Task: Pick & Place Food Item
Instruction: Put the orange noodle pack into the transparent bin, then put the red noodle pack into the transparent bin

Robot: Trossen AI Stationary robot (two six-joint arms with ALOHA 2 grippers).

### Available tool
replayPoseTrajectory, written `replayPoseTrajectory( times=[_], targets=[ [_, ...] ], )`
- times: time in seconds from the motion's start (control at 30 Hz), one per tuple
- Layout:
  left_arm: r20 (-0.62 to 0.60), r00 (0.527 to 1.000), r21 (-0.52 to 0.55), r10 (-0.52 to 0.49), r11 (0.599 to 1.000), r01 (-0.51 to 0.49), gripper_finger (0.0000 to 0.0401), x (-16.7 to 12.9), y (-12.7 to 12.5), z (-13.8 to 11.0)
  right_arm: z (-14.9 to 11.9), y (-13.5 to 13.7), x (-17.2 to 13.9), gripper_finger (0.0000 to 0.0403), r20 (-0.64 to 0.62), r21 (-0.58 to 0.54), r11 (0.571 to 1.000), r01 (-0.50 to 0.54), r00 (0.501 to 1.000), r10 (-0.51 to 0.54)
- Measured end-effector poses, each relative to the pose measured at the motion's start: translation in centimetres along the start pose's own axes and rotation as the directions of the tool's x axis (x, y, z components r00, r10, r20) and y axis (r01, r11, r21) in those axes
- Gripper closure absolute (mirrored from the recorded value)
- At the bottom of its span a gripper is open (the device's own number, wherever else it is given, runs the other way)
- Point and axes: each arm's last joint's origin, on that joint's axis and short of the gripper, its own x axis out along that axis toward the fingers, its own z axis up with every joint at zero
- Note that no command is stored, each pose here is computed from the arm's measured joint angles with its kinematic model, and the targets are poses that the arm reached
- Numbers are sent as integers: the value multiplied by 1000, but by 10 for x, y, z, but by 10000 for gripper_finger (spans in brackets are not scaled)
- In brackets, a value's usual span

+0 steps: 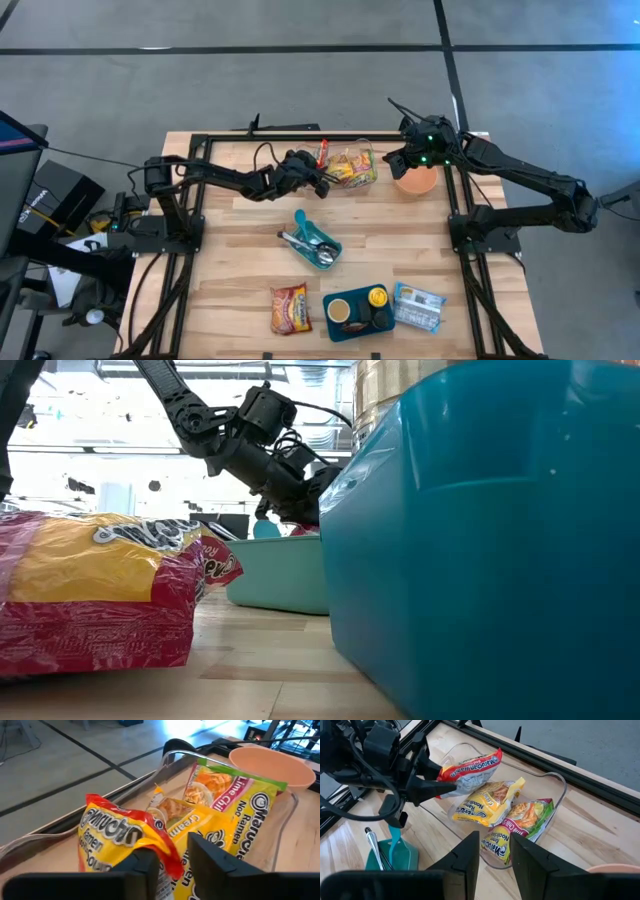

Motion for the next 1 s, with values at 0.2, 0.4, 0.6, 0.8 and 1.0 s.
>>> replayPoseTrajectory(
  times=[0.2, 0.4, 0.6, 0.8, 1.0],
  targets=[
    [-10, 1000, -69, -30, 997, 29, 253, 2, 4, 1, 0, 0, 0, 301, 0, 0, 1000, 0, 1000, 0],
    [-32, 992, -120, -119, 986, 114, 214, 2, 2, 0, 0, 0, 0, 301, 0, 0, 1000, 0, 1000, 0],
    [-21, 990, -149, -141, 979, 137, 192, -1, 1, 6, 0, 0, 0, 301, 0, 0, 1000, 0, 1000, 0],
    [42, 988, -162, -152, 974, 157, 181, -15, 3, 26, 0, 0, 0, 301, 1, 0, 1000, -1, 1000, 1],
    [103, 981, -178, -164, 967, 180, 181, -29, 5, 45, 0, 0, 0, 301, 0, -2, 1000, 0, 1000, 0]
  ],
)
